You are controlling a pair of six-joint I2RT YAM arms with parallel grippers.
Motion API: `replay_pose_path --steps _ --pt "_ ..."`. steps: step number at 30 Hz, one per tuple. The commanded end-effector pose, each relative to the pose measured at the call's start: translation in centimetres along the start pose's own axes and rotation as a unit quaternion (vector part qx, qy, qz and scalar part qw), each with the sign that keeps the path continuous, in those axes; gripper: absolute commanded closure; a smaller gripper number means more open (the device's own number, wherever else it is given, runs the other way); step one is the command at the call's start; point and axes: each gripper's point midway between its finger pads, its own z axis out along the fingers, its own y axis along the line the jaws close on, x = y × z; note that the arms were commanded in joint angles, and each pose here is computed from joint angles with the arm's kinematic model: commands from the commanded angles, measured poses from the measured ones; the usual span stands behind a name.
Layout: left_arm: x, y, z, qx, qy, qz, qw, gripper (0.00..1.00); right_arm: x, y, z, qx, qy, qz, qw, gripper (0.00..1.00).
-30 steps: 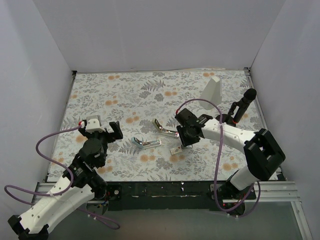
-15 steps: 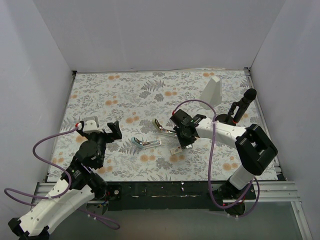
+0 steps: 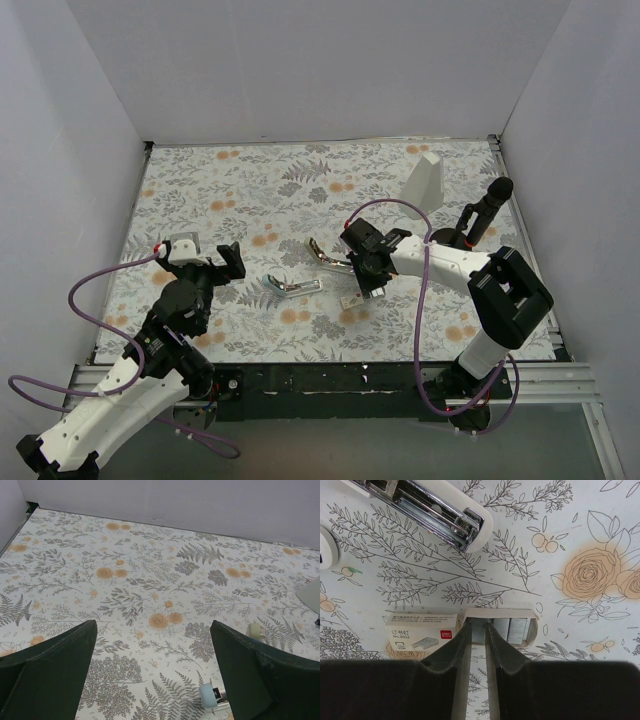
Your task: Load the staples into the stapler
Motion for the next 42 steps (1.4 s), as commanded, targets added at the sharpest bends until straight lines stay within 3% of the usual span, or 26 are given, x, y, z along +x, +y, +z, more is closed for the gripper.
replay_pose_path --steps 1,42 --pt "0.5 -0.1 0.3 0.001 0.005 0.009 1.000 0.02 -1.2 0.5 0.0 0.000 -0.014 0.009 1.000 0.76" --pt "1.1 -0.6 0.4 0.016 0.015 0.016 1.000 0.02 -0.1 0.6 0.7 -0.003 -0.004 0.019 1.000 0.70"
